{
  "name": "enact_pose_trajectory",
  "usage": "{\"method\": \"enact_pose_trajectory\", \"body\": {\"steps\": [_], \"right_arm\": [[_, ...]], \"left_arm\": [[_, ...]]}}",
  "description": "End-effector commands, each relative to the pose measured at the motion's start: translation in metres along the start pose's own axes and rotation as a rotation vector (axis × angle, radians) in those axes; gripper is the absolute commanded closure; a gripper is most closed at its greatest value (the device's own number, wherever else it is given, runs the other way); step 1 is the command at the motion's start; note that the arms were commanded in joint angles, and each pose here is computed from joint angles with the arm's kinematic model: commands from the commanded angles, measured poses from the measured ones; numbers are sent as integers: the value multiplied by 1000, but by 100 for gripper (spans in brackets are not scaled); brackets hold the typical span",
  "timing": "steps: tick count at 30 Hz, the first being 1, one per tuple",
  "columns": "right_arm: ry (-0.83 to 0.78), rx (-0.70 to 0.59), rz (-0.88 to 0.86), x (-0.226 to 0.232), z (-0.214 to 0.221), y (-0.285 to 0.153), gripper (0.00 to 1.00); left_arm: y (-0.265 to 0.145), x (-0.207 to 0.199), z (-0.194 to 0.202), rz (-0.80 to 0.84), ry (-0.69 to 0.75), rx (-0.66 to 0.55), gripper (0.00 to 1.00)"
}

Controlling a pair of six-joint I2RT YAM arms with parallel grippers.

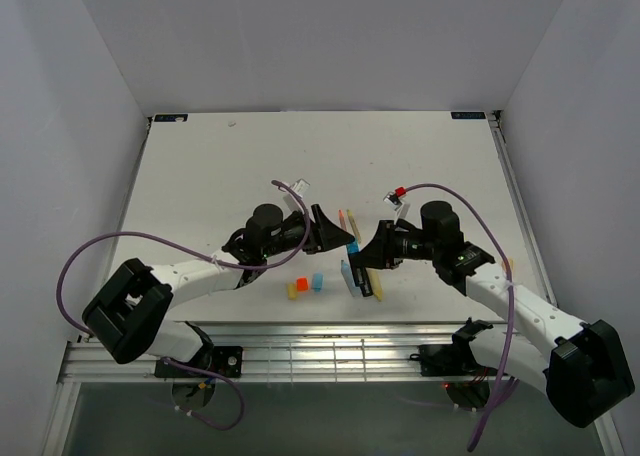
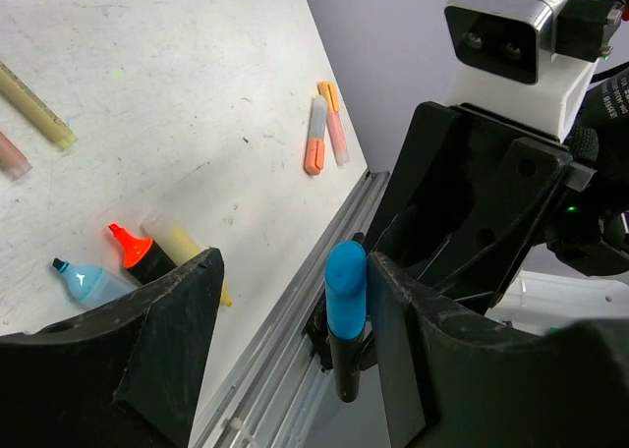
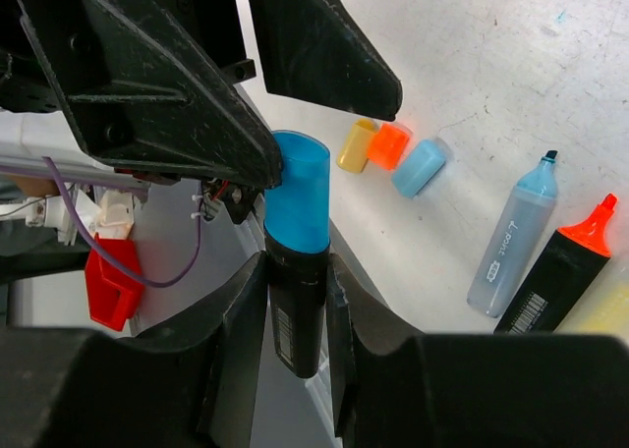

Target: Open the pen caps

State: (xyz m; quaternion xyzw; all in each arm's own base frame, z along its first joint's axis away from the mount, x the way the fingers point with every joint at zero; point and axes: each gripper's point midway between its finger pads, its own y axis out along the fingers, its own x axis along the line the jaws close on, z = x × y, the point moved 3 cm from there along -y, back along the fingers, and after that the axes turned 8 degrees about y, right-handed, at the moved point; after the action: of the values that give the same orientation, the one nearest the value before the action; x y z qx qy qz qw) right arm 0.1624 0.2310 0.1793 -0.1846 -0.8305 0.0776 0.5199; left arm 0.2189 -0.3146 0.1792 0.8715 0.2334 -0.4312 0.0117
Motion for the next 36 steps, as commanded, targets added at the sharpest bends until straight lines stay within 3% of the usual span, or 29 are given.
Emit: {"method": "enact_pose_trajectory", "body": {"steps": [1, 7, 15, 21, 24, 27, 28, 29, 30, 32, 36], "right_arm": [[-50, -17, -35, 7, -6, 4, 92], [-39, -26, -29, 7, -8, 11, 92], [-26, -58, -24, 9, -15, 15, 92], [-20, -58, -24, 10, -15, 16, 92], [-19, -44, -24, 8, -11, 17, 92], [-23, -18, -17, 4, -5, 16, 92], [-23, -15, -13, 3, -3, 16, 88], [-21, -13, -11, 2, -2, 16, 82], [-15, -8, -10, 0, 1, 16, 69], [-10, 0, -14, -2, 4, 16, 56], [-3, 2, -20, -4, 8, 16, 54]], "left_arm": [[3, -14, -12, 46, 9, -19, 31], [4, -17, -6, 56, 8, -7, 35], [5, -17, 1, 51, -9, 2, 56], [4, -18, 2, 50, -15, -5, 65], [4, -18, 0, 44, -14, -15, 73], [4, -18, -2, 45, -14, -21, 90], [3, -20, -2, 48, -12, -24, 98], [3, -20, -2, 47, -12, -25, 100], [3, -19, -3, 45, -12, -30, 100], [2, -19, -3, 41, -15, -34, 100], [1, -19, -6, 35, -27, -49, 100]]}}
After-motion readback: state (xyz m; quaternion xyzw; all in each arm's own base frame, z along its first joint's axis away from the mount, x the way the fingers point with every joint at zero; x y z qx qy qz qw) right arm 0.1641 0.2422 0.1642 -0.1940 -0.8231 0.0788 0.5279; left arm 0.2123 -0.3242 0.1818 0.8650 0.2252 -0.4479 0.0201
